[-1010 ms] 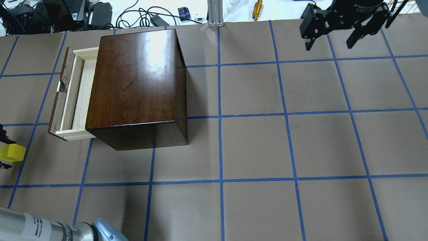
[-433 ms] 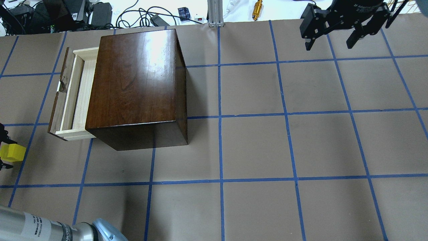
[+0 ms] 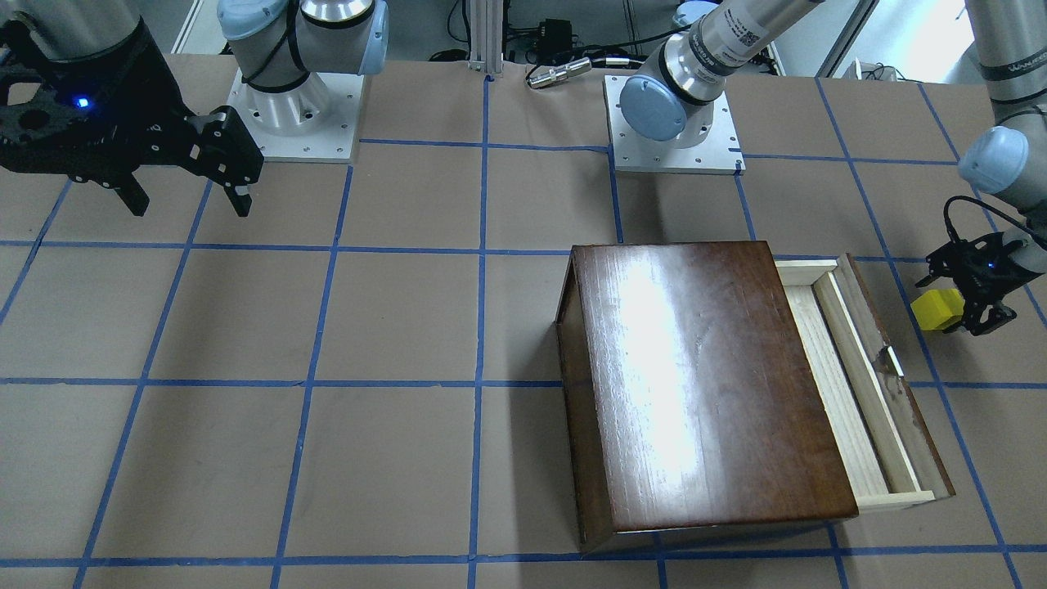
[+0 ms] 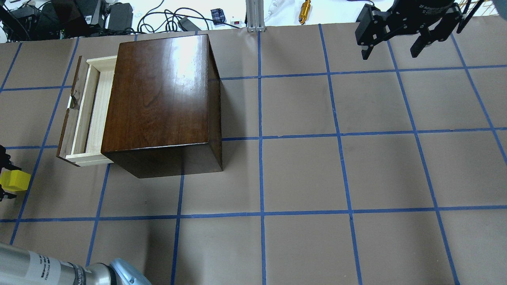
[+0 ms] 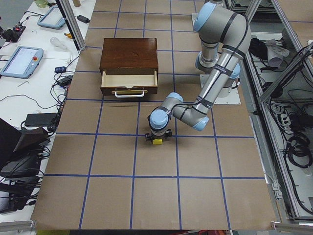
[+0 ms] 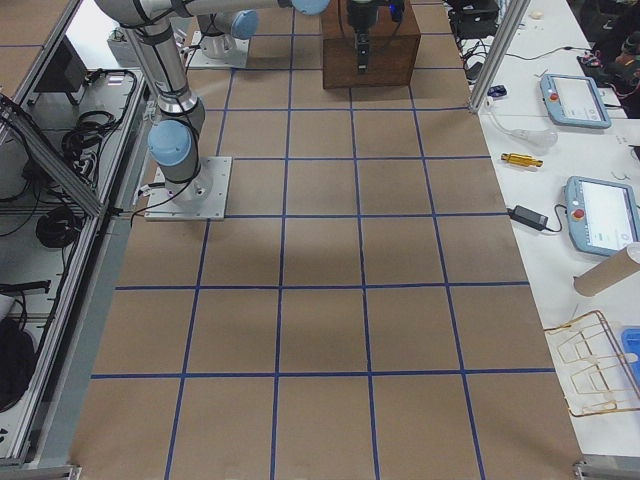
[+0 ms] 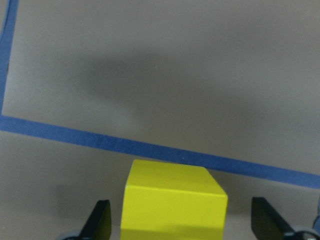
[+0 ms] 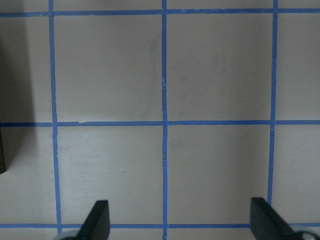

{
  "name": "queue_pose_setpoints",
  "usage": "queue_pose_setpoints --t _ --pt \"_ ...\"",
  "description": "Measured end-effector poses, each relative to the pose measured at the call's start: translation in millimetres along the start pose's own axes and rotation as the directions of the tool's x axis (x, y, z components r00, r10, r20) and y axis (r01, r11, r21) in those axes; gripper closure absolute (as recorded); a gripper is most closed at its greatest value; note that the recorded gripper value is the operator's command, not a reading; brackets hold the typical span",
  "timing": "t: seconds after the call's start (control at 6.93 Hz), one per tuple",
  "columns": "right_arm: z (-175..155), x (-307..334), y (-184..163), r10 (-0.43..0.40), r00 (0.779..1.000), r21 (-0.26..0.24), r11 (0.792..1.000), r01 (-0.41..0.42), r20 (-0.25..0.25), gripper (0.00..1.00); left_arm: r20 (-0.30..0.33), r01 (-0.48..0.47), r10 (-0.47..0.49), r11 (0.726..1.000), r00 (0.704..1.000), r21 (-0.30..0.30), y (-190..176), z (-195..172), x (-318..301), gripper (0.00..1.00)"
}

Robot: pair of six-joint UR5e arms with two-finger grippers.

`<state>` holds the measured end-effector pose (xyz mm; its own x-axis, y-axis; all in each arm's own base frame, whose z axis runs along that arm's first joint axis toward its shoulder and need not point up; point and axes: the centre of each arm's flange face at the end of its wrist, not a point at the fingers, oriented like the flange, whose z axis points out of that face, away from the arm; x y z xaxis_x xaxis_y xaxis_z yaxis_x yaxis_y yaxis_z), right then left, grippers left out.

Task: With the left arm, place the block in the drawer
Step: 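Lower the left gripper and close it on the yellow cube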

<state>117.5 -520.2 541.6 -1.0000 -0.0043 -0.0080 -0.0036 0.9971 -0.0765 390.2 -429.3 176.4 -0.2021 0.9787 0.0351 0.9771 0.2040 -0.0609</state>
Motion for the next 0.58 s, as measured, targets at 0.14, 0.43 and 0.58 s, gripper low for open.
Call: queue_pose_setpoints --t 0.14,0.43,0.58 --pt "-0.2 -0.2 0.2 0.000 1.000 0.000 1.000 0.000 0.000 0.00 0.000 -0.007 0.007 1.000 1.000 0.000 0.1 0.2 -0.1 0.32" --pt "-0.1 -0.2 0.1 -0.001 1.000 0.000 1.000 0.001 -0.001 0.00 0.006 -0.037 0.037 0.999 0.999 0.003 -0.5 0.2 -0.9 0.63" --pt "0.2 -0.1 -0.1 0.000 1.000 0.000 1.000 0.000 0.000 0.00 0.010 -0.043 0.043 0.999 0.999 0.003 -0.6 0.0 -1.3 0.79"
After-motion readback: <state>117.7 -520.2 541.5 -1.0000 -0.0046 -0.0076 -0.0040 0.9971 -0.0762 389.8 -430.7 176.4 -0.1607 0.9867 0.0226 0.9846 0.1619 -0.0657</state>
